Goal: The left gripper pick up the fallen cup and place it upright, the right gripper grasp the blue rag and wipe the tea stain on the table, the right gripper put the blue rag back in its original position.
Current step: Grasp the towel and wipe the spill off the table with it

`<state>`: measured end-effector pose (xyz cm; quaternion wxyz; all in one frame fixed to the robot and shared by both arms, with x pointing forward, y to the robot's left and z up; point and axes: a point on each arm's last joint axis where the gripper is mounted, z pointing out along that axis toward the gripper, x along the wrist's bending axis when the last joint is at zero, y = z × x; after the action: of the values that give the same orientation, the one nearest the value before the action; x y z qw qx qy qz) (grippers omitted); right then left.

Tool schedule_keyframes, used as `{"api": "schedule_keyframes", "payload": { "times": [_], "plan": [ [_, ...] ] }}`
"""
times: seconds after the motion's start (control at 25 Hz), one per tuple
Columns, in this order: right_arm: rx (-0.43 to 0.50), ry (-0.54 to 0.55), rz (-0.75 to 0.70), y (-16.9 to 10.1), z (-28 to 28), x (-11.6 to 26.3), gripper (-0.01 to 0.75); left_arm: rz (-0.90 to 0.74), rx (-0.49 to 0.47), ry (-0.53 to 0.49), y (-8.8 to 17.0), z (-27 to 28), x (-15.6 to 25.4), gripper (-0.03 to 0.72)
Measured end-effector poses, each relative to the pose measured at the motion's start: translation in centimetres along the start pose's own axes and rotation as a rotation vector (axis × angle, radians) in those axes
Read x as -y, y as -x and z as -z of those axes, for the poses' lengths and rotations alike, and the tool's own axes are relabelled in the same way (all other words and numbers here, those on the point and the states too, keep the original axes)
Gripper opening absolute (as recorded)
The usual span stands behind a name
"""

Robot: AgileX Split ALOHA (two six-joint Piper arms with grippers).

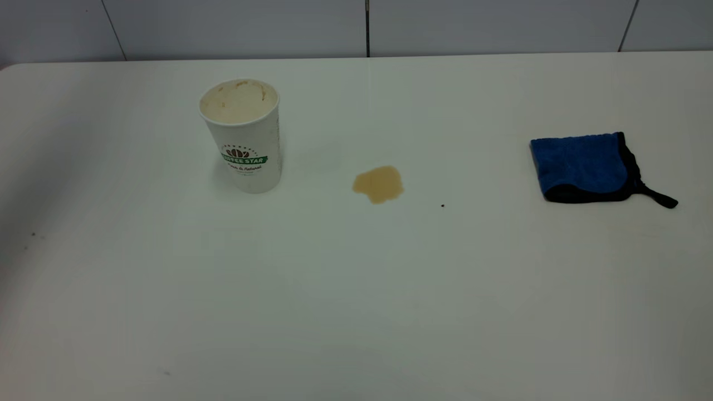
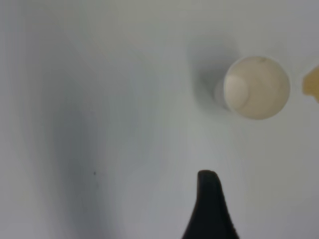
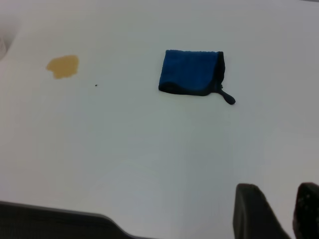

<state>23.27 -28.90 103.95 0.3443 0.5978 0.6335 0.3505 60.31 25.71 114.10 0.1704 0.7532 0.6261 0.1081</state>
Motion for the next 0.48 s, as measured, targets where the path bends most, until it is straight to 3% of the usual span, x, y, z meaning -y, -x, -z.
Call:
{"api": "schedule_keyframes", "payload": {
  "times": [0.2,0.32,0.48],
  "plan": [
    [0.000,0.000,0.000,0.0,0.0,0.0,0.238,0.011,-0.003,-0.050,0.5,2.4,6.1,0.584],
    [0.000,0.000,0.000,0.0,0.0,0.0,0.238,0.005,-0.003,-0.101,0.9,3.1,11.7,0.584],
    [0.000,0.000,0.000,0.0,0.0,0.0,0.238,-0.006,-0.011,-0.018,1.5,4.3,18.8,0.584]
  ]
}}
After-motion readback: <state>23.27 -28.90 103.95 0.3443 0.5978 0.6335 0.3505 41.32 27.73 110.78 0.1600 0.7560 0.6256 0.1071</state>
